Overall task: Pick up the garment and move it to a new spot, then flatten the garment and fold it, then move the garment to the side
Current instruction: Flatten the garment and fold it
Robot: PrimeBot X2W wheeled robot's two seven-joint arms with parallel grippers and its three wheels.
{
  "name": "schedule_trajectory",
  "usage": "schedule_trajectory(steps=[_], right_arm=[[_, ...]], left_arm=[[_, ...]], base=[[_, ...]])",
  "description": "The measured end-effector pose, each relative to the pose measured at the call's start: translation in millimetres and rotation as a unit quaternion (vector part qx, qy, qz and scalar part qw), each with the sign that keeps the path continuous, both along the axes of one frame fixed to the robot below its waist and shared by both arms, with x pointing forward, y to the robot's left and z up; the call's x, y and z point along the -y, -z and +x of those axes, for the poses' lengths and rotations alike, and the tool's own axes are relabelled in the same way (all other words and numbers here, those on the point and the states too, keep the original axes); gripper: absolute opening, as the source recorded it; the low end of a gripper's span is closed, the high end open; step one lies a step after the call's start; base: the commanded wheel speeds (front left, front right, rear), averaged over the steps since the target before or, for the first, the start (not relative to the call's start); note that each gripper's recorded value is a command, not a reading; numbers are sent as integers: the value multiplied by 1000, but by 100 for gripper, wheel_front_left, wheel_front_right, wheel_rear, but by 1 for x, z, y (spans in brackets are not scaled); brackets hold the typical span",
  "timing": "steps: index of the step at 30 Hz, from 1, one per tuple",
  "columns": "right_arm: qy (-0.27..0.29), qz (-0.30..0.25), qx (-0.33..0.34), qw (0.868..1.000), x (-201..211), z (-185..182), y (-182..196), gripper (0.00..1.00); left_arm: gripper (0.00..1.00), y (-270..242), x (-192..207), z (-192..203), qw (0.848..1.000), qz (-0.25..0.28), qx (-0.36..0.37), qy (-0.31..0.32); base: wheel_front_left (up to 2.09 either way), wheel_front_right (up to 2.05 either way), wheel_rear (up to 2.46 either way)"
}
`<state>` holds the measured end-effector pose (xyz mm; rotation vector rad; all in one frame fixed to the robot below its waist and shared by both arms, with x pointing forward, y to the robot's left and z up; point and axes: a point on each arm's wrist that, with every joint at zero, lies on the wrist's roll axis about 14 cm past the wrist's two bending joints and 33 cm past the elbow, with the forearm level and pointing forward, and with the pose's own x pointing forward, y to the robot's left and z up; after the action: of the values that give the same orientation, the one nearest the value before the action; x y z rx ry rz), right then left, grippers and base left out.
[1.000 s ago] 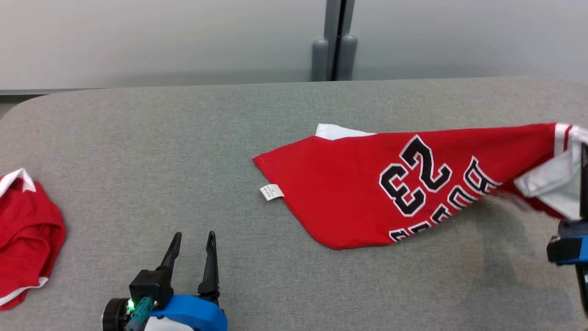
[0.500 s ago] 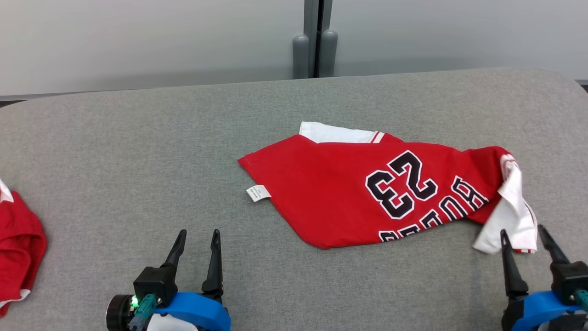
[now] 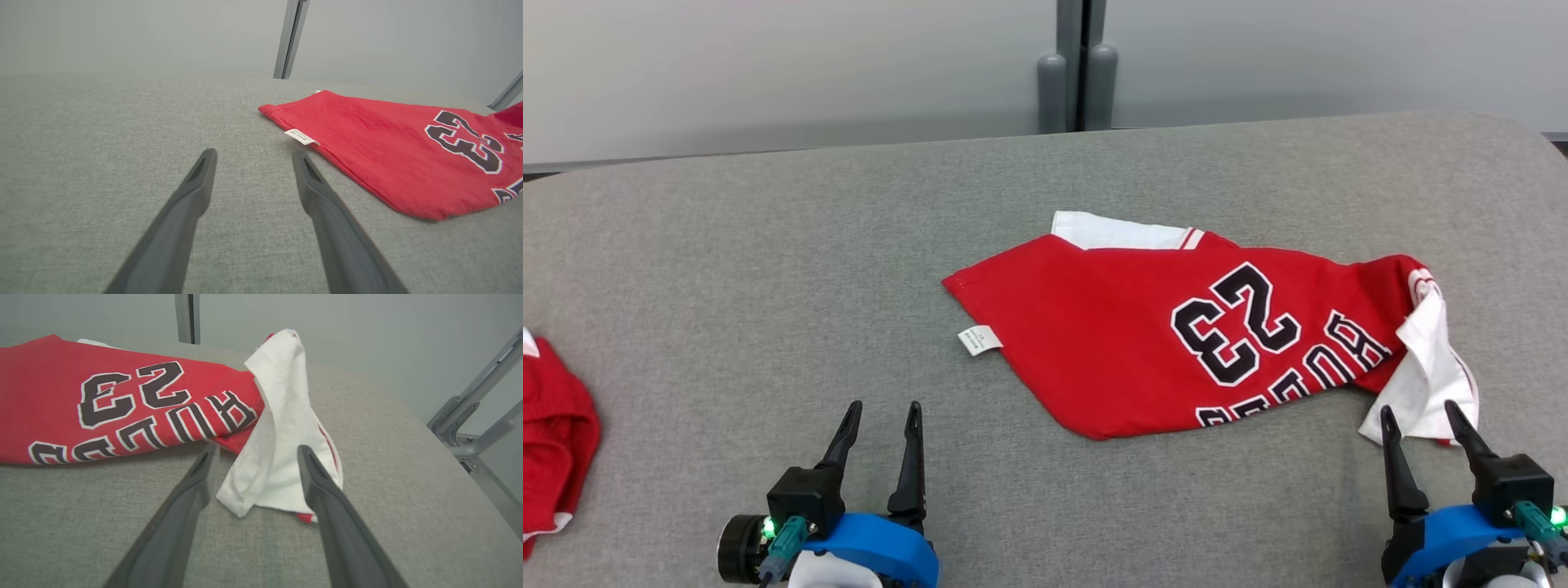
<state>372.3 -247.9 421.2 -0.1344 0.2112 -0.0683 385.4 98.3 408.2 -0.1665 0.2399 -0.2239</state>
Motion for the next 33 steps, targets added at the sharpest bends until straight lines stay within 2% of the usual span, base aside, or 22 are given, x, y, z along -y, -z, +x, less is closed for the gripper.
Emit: schedule_trajectory(steps=[5,11,12,13,14,17,20,22,24,26,30,33], right_arm=[[0,11,0,1000,-6,13,3,100],[14,12,-32,999,-2,16,23,100],[12,14,-34,999,-4,17,24,47],[11,15,-36,999,-5,17,26,29],[9,16,-39,999,-7,17,28,0],[-1,23,-19,1000,-15,27,17,0],[-29,50,45,997,-37,46,-20,0],[-59,71,94,991,-59,56,-50,0],[-91,104,151,979,-84,67,-89,0],[-140,140,213,957,-117,74,-136,0],[-231,221,321,891,-172,74,-233,0],[-297,248,375,843,-209,67,-293,0]], left_arm=[[100,3,-11,-3,1000,2,-5,-16],[100,6,-23,-6,999,5,-11,-35],[100,6,-23,-6,999,5,-12,-36],[100,7,-24,-7,999,4,-12,-37],[100,7,-24,-7,999,4,-13,-37],[100,7,-24,-6,999,4,-12,-38],[100,2,-23,-5,999,4,-5,-37],[100,0,-23,-5,999,3,-3,-37],[100,-2,-22,-5,999,3,1,-36],[100,-5,-22,-7,999,3,4,-35],[100,-11,-21,-14,999,2,11,-33],[100,-17,-28,-20,999,0,19,-46]], base=[[0,0,0],[0,0,0],[0,0,0],[0,0,0],[0,0,0],[0,0,0],[0,0,0],[0,0,0],[0,0,0],[0,0,0],[0,0,0],[0,0,0]])
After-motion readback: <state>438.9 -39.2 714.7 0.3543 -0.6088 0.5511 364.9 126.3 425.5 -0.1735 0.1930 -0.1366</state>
